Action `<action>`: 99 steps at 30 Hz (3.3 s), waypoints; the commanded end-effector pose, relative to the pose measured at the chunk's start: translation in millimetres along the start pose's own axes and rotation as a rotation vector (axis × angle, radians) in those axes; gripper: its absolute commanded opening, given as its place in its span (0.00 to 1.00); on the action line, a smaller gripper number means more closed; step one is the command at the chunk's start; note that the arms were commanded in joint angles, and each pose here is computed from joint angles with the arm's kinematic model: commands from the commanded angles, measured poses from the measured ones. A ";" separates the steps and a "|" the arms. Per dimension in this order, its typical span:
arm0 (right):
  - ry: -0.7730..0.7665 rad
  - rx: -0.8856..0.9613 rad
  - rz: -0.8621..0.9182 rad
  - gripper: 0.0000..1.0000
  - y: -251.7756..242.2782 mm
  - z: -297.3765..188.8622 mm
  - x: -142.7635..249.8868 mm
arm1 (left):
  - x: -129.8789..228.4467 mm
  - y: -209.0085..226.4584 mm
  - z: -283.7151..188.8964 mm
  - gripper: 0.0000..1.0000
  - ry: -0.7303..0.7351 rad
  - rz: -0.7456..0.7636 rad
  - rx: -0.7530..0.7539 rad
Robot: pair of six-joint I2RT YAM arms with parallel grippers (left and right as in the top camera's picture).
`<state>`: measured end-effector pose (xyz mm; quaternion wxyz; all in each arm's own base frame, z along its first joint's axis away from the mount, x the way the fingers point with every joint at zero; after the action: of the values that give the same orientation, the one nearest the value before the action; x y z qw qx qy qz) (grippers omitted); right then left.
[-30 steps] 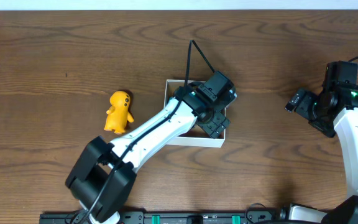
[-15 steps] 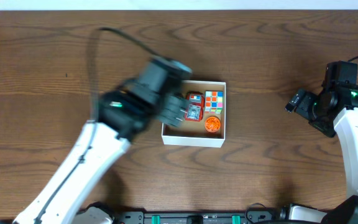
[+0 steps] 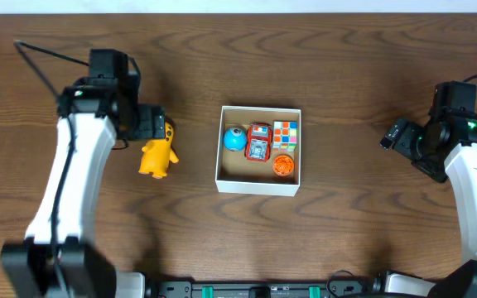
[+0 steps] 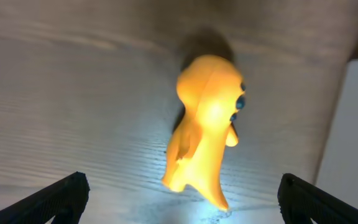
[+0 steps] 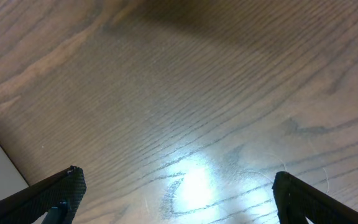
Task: Pack container
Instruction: 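Grasp the yellow figure with the left gripper and lift it, then carry the yellow figure with the left gripper over the box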
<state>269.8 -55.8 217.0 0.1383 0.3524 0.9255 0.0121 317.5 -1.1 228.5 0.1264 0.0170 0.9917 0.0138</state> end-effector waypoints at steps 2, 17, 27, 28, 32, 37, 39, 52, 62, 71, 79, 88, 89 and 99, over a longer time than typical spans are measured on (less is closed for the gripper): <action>0.007 0.006 -0.005 0.99 -1.5 2.2 -0.7 | 4.5 -3.9 47.2 0.98 0.128 0.023 0.051; 0.005 0.005 -0.005 0.99 -1.4 2.2 -0.9 | 13.1 -7.7 103.5 0.68 0.285 0.020 0.083; 0.007 0.006 -0.005 0.99 -1.5 2.2 -0.7 | 15.6 -7.7 99.9 0.21 0.304 0.011 0.083; 0.007 0.006 -0.005 0.99 -1.5 2.2 -0.7 | 14.8 -7.6 96.2 0.19 0.305 0.008 0.083; 0.007 0.006 -0.005 0.99 -1.5 2.2 -0.7 | 4.7 -14.0 65.3 0.06 0.252 0.000 0.095; 0.007 0.006 -0.005 0.99 -1.5 2.2 -0.7 | -11.8 -43.0 -3.2 0.06 0.034 0.098 0.154; 0.007 0.006 -0.005 0.99 -1.5 2.2 -0.7 | -12.5 -60.5 -31.9 0.06 -0.070 0.188 0.172; 0.006 0.006 -0.005 0.99 -1.5 2.2 -0.7 | 43.2 -191.0 -73.3 0.05 -0.230 0.997 0.297; 0.007 0.006 -0.005 0.99 -1.5 2.2 -0.7 | 45.3 -217.7 -13.1 0.06 -0.033 1.073 0.294; 0.007 0.006 -0.005 0.99 -1.5 2.2 -0.7 | 46.1 -223.9 18.0 0.06 0.065 1.076 0.287; 0.007 0.006 -0.005 0.99 -1.6 2.2 -0.6 | 48.0 -222.6 18.4 0.77 0.087 1.057 0.284; 0.007 0.006 -0.005 0.99 -1.5 2.2 -0.7 | 48.0 -216.3 -10.9 0.81 0.011 1.020 0.290; 0.007 0.006 -0.005 0.99 -1.5 2.2 -0.7 | 47.6 -215.2 -17.3 0.81 -0.012 1.019 0.292; 0.007 0.007 -0.005 0.99 -1.6 2.2 -0.7 | 45.0 -200.7 -85.5 0.89 -0.304 0.968 0.308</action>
<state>269.8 -55.8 217.0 0.1385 0.3524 0.9255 0.0121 249.1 -204.5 286.6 0.2295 0.5049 0.8285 -0.0774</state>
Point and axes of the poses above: each gripper's point midway between its finger pads, its own z axis out along the fingers, its own y axis along the line the jaws close on, x = y × z, the point moved 10 cm from there along -z, back along the fingers, and after that the axes turned 5 degrees about z, right-handed, at the moved point
